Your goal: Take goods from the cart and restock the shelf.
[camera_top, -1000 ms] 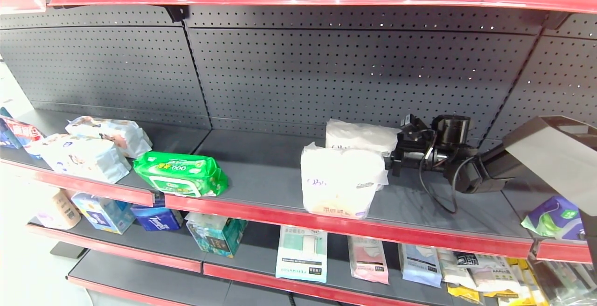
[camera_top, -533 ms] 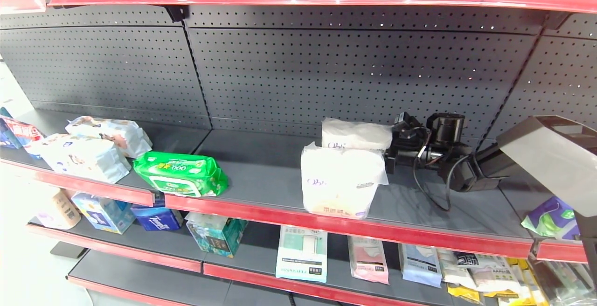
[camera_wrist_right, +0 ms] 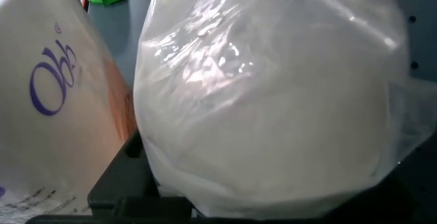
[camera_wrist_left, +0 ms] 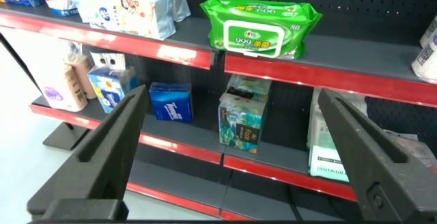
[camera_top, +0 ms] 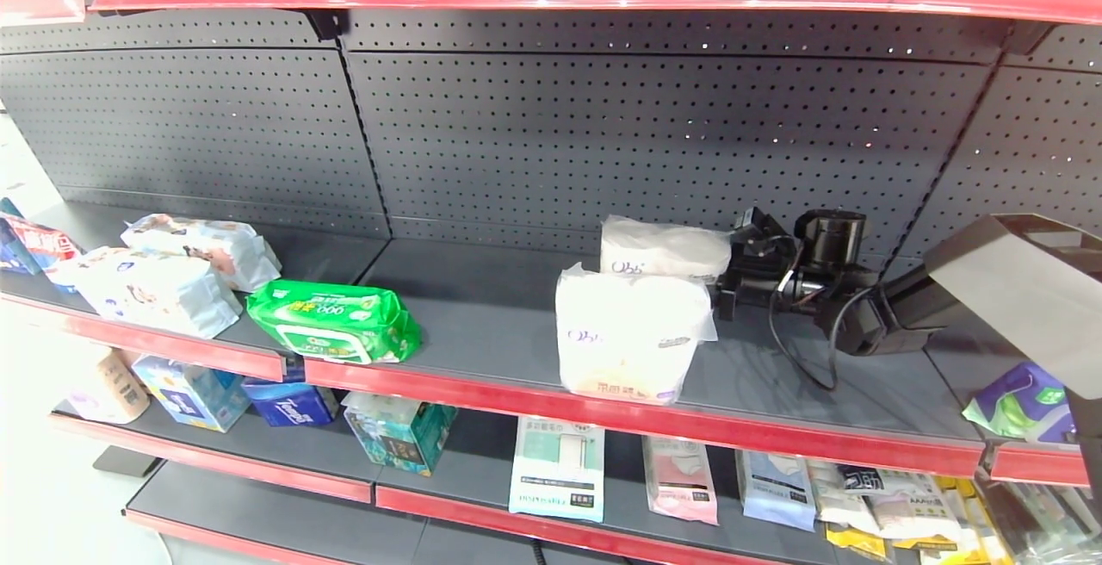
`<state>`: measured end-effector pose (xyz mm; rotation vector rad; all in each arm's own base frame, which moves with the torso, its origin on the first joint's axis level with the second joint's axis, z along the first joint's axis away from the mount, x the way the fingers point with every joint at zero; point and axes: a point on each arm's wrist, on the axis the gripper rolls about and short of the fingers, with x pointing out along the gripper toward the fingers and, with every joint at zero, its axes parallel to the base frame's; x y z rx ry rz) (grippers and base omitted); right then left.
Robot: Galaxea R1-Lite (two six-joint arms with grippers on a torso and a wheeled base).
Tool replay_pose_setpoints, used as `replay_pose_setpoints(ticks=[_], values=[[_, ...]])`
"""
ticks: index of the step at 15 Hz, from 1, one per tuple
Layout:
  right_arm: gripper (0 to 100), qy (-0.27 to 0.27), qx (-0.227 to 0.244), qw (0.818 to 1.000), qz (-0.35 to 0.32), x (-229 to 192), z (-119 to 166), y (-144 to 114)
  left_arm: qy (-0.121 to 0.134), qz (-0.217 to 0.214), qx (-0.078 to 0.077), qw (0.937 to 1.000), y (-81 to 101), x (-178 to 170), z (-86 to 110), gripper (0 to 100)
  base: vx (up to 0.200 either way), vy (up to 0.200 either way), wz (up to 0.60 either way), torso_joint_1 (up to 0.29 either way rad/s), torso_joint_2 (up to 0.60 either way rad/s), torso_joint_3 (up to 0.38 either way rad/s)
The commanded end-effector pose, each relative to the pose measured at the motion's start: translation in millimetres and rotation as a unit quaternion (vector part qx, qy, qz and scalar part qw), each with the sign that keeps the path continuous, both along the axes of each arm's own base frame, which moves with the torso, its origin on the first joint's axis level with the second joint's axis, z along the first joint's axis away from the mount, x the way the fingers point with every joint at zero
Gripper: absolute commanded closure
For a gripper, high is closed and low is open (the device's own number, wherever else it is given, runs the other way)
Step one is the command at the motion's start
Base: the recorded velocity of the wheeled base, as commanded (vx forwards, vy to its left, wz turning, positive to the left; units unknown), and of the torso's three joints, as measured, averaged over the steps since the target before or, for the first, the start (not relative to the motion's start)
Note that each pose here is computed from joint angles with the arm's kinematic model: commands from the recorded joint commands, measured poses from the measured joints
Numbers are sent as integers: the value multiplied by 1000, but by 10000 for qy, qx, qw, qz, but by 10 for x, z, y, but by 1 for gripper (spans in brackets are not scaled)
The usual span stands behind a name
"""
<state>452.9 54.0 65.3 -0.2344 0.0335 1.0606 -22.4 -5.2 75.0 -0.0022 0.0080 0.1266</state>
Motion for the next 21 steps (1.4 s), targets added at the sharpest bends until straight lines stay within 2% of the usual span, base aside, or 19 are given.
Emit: replay_pose_setpoints(ticks=[1,8,9,16,21], values=[[100,87,-30,10000,14,-42,-47,-3,-2,4,-1,10000,0,0,0,0,0,0,0,0,0,0],[100,103,-38,9999,69,-62,-51,50,-2,4,-1,10000,0,0,0,0,0,0,0,0,0,0],[0,98,-48,9999,88,-67,-58,57,-2,4,-1,10000,0,0,0,0,0,0,0,0,0,0],[0,134,20,9999,15,-246,181,0,-2,4,-1,10000,0,0,0,0,0,0,0,0,0,0],[0,287,-12,9993,-246,-581,311,-247,-2,4,-1,10000,0,0,0,0,0,0,0,0,0,0]])
